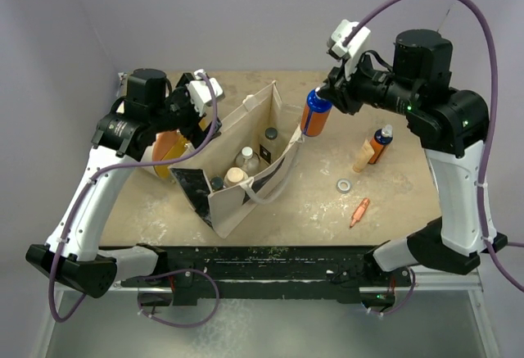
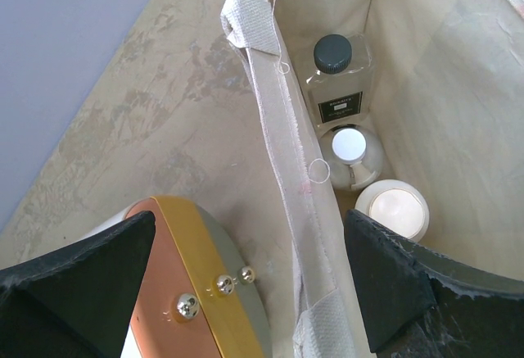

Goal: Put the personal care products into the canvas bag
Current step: Place the care product in the canvas bag.

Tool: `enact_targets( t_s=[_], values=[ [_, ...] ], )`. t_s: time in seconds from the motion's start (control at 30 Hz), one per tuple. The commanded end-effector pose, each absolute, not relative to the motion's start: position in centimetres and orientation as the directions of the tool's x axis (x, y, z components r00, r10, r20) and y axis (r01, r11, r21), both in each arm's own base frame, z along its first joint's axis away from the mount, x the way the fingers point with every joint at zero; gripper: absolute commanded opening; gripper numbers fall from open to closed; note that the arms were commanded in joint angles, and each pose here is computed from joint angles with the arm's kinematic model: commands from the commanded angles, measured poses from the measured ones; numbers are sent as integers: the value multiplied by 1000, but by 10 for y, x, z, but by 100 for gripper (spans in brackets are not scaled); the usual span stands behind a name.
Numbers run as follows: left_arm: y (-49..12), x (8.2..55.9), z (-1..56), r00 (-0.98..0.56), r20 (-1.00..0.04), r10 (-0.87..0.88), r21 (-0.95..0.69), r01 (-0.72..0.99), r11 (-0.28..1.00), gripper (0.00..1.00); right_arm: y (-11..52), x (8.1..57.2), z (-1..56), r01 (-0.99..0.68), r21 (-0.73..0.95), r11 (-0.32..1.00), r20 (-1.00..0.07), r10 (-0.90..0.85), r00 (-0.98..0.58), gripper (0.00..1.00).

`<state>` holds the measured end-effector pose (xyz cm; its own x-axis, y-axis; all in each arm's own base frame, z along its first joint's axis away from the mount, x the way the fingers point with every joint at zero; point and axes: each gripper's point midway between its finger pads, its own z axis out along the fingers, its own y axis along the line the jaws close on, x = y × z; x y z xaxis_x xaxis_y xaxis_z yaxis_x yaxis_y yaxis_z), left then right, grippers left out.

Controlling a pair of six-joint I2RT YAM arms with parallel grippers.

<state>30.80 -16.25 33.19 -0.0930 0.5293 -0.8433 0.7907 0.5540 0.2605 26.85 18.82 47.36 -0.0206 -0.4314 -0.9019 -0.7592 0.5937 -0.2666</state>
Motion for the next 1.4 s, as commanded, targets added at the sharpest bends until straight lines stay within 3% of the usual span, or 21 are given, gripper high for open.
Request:
enact_targets(
  t_s=[0.0, 0.5, 0.87, 1.37],
  values=[
    [-167, 313, 347, -27, -858, 513, 297, 789, 537, 99, 195, 259, 534, -731, -300, 613, -944, -302, 134, 0],
    [-173, 304, 336, -45, -870, 492, 249, 821, 515, 99, 244, 276, 537, -800, -266, 537, -955, -260, 143, 0],
    [-179, 294, 334, -47, -889, 456, 212, 841, 499, 92, 283, 298, 486, -871, -190, 453, -954, -297, 54, 0],
    [-183, 284, 321, -73, -896, 438, 166, 860, 482, 78, 265, 356, 448, -733, -299, 612, -904, -428, 12, 0]
  ],
)
